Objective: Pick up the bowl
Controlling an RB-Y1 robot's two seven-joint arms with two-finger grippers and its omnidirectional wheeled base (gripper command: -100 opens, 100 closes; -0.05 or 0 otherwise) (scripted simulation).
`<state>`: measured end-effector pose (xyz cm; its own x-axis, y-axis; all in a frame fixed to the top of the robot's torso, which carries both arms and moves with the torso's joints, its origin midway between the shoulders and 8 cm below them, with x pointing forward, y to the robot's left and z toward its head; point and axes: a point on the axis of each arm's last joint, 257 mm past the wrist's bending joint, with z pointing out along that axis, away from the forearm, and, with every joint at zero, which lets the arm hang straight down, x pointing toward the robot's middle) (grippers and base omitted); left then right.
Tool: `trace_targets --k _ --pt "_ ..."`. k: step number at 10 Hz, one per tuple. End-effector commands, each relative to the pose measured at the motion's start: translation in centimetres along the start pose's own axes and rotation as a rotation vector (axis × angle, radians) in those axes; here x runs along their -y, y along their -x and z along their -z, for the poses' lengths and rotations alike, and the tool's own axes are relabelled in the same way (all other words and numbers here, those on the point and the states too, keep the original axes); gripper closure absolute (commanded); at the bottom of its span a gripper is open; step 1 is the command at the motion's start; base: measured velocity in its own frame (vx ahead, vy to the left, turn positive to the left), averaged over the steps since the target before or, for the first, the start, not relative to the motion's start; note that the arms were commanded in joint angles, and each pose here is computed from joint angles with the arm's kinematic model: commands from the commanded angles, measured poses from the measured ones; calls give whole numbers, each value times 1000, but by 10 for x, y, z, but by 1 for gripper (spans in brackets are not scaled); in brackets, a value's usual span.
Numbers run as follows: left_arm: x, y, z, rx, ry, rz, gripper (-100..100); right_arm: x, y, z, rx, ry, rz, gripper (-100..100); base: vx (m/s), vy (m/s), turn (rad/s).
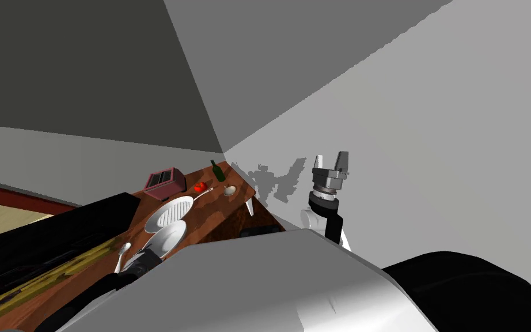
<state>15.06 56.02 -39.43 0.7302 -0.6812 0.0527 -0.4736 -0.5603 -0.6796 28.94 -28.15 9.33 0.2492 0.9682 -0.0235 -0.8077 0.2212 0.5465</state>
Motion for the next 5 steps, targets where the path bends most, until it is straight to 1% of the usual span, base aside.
trace_targets --k 1,3,5 --pt "-14 14 0 33 53 37 -100 0 0 0 0 0 0 0 7 11 -266" --pt "-30 28 1 67 108 76 -100 0 0 0 0 0 0 0 7 20 -234" --pt "-45 39 2 94 153 106 -100 0 0 0 0 0 0 0 6 21 -158"
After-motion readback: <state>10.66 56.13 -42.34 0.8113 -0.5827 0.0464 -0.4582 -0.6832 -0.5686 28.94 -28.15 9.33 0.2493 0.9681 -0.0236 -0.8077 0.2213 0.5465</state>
